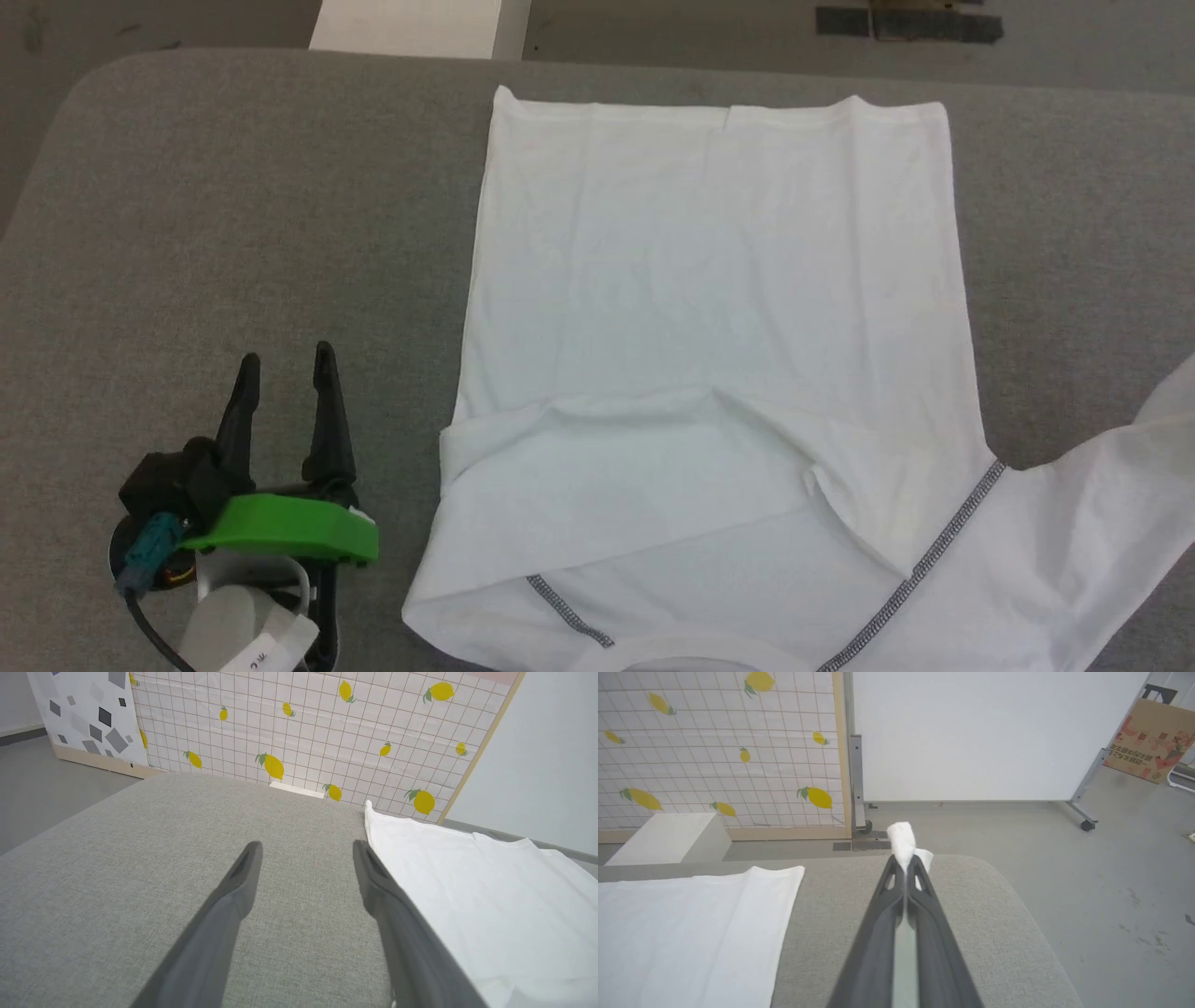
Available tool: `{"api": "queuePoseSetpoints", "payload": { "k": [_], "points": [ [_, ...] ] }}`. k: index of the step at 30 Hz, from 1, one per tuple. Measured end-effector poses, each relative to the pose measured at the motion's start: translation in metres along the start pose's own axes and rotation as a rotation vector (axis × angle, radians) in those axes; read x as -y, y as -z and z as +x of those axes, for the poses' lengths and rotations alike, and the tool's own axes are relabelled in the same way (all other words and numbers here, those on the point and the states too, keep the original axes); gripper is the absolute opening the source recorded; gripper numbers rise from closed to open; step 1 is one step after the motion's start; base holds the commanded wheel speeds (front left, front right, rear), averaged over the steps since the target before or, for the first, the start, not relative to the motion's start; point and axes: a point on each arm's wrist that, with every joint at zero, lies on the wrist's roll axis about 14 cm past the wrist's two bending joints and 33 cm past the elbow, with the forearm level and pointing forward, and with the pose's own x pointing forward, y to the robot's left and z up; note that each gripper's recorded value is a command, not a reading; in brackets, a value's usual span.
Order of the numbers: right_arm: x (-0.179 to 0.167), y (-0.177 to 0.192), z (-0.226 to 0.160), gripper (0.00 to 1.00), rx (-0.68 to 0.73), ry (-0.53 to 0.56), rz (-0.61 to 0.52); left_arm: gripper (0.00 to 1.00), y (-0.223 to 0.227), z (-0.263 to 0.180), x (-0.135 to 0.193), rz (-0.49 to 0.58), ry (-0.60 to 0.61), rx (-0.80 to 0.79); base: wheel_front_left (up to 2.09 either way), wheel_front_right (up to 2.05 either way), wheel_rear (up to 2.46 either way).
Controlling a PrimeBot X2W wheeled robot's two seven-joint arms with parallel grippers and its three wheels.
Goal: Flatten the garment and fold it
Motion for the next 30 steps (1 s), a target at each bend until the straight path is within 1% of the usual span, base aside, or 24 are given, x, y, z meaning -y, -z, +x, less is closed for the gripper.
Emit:
{"api": "queuePoseSetpoints", "payload": {
  "k": [4, 8, 11, 15, 19, 20, 22, 25, 30],
  "points": [
    [-0.046, -0.026, -0.033, 0.0, 0.068, -0.137, -0.022, 1.0, -0.009, -0.008, 0.004, -0.007, 0.011, 0.021, 0.0, 0.0, 0.0],
    [-0.114, -0.04, -0.062, 0.0, 0.116, -0.335, -0.04, 1.0, -0.016, -0.014, 0.005, -0.01, 0.014, 0.038, 0.0, 0.0, 0.0],
    [-0.167, -0.036, -0.08, 0.0, 0.111, -0.495, -0.06, 1.0, -0.019, -0.018, 0.004, -0.01, 0.011, 0.043, 0.0, 0.0, 0.0],
    [-0.235, -0.005, -0.099, 0.0, 0.033, -0.694, -0.112, 1.0, -0.018, -0.02, 0.002, -0.009, 0.007, 0.041, 0.0, 0.0, 0.0],
    [-0.298, 0.046, -0.127, 0.0, -0.1, -0.894, -0.17, 1.0, -0.017, -0.023, 0.0, -0.007, 0.002, 0.035, 0.0, 0.0, 0.0],
    [-0.307, 0.057, -0.132, 0.0, -0.131, -0.928, -0.184, 1.0, -0.017, -0.024, -0.001, -0.007, 0.001, 0.033, 0.0, 0.0, 0.0],
    [-0.326, 0.085, -0.144, 0.0, -0.202, -0.997, -0.213, 1.0, -0.014, -0.025, -0.003, -0.006, -0.004, 0.025, 0.0, 0.0, 0.0],
    [-0.342, 0.124, -0.156, 0.0, -0.302, -1.063, -0.269, 1.0, -0.01, -0.026, -0.007, -0.004, -0.015, 0.011, 0.0, 0.0, 0.0],
    [-0.352, 0.183, -0.182, 0.0, -0.493, -1.151, -0.324, 1.0, -0.002, -0.028, -0.011, 0.0, -0.03, -0.014, 0.0, 0.0, 0.0]
  ]
}}
